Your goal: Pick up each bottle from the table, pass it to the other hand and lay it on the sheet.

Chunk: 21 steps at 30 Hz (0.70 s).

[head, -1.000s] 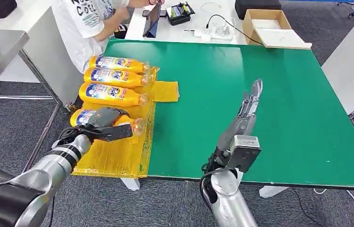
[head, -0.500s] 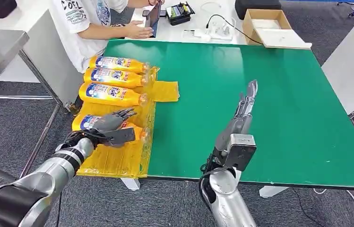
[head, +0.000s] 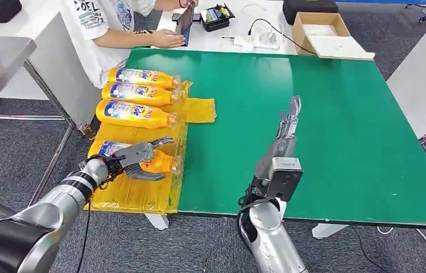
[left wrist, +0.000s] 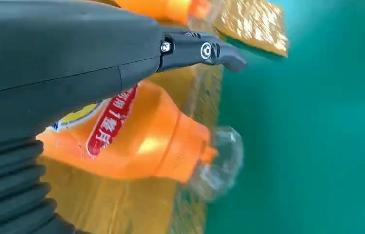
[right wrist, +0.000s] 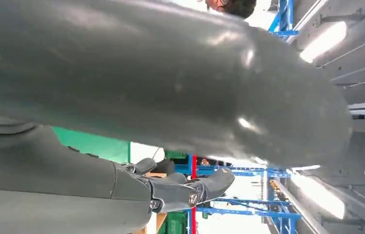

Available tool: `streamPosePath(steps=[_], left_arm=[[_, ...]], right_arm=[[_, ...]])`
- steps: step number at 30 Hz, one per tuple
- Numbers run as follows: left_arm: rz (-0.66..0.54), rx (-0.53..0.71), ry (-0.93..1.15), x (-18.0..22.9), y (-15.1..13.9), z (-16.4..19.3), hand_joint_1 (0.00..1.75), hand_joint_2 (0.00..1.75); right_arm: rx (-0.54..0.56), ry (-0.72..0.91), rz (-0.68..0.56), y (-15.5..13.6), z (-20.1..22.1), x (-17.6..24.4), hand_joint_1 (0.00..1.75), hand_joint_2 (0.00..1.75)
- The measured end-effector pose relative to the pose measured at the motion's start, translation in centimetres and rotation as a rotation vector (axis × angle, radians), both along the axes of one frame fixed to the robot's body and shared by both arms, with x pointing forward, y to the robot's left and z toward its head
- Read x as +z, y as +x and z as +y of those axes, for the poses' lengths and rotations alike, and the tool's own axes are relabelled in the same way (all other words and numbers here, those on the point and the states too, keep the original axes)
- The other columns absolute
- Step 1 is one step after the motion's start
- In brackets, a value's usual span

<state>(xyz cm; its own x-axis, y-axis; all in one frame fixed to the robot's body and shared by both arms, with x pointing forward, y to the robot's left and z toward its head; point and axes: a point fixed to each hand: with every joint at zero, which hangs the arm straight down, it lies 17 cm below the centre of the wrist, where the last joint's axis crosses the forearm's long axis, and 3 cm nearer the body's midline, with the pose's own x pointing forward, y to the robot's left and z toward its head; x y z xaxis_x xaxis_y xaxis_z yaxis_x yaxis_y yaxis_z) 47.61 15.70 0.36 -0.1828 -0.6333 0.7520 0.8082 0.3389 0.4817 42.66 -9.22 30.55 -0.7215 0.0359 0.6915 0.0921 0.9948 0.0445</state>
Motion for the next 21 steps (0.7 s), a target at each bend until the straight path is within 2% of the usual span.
streamPosePath(steps=[6, 7, 9, 11, 12, 14, 15, 17, 21], left_arm=[[-0.029, 0.048, -0.101, 0.9, 0.4, 0.0, 0.00, 0.00], [-0.053, 0.065, -0.123, 1.3, 0.8, 0.0, 0.00, 1.75], [-0.165, 0.159, -0.209, 2.9, 2.3, 0.0, 0.00, 1.75], [-0.398, 0.376, -0.306, 6.7, 5.5, 1.1, 0.00, 1.75], [-0.543, 0.506, -0.318, 9.0, 7.0, 2.7, 0.00, 1.75], [-0.752, 0.687, -0.313, 12.7, 8.1, 4.9, 0.00, 1.75], [-0.799, 0.734, -0.316, 13.6, 8.2, 5.3, 0.00, 1.75], [-0.816, 0.827, -0.397, 15.2, 8.1, 6.2, 0.00, 1.75], [-0.879, 1.098, -0.594, 18.7, 6.9, 10.4, 0.00, 1.75]], right_arm=[[0.001, -0.001, 0.008, 0.1, 0.0, -0.5, 0.00, 0.00], [0.000, -0.002, 0.010, 0.2, 0.0, -0.6, 0.00, 0.00], [-0.005, -0.002, 0.013, 0.2, -0.1, -0.7, 0.00, 0.00], [-0.013, -0.017, 0.028, 0.2, 0.0, -1.1, 0.00, 0.00], [-0.011, -0.026, 0.040, 0.2, 0.1, -1.4, 0.00, 0.00], [0.001, -0.039, 0.055, 0.1, 0.6, -1.8, 0.00, 0.00], [0.004, -0.041, 0.057, 0.0, 0.8, -1.9, 0.00, 0.00], [0.015, -0.052, 0.065, -0.1, 1.2, -2.1, 0.00, 0.00], [0.060, -0.090, 0.083, -0.4, 2.9, -3.2, 0.00, 0.00]])
